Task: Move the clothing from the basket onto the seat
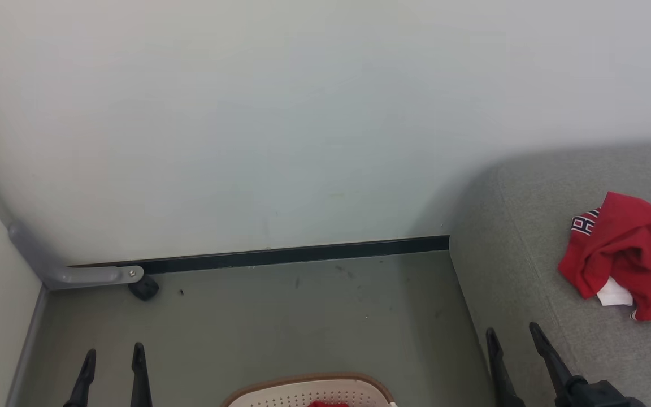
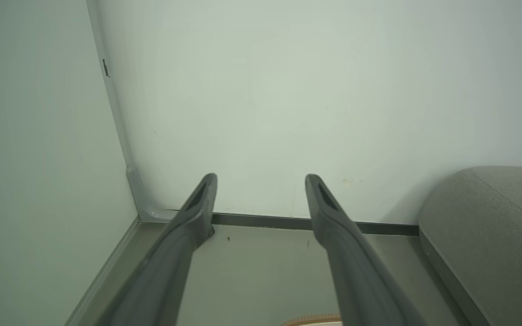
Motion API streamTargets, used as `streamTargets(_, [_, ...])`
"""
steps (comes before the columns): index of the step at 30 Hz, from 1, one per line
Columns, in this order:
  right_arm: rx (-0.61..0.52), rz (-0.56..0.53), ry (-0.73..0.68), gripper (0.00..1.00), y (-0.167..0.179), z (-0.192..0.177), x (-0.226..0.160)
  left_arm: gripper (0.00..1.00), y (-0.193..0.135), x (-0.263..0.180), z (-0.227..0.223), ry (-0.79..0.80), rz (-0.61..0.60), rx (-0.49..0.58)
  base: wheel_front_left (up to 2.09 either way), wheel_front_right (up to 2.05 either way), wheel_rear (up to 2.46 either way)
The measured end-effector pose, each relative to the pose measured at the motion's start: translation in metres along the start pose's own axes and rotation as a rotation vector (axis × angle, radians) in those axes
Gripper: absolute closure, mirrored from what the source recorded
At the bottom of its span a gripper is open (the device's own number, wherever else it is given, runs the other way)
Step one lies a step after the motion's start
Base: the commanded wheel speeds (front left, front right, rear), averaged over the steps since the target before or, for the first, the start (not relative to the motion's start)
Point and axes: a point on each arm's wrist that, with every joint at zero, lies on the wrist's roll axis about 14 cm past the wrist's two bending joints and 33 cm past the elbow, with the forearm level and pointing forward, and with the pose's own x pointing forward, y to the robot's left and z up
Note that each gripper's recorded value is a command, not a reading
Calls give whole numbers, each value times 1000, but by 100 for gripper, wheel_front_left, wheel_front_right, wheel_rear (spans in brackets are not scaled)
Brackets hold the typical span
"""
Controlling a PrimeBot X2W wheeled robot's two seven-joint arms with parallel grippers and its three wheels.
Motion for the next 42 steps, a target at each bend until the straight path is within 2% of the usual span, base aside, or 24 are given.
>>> streamTargets(30, [4,-9,1,0,1,-2,4,0,-11,5,-1,-8,-26,40,0,0,0])
streamTargets(42, [-37,-24,-111,0,-19,28,57,0,-63,53,-16,48,-198,71,0,0,0])
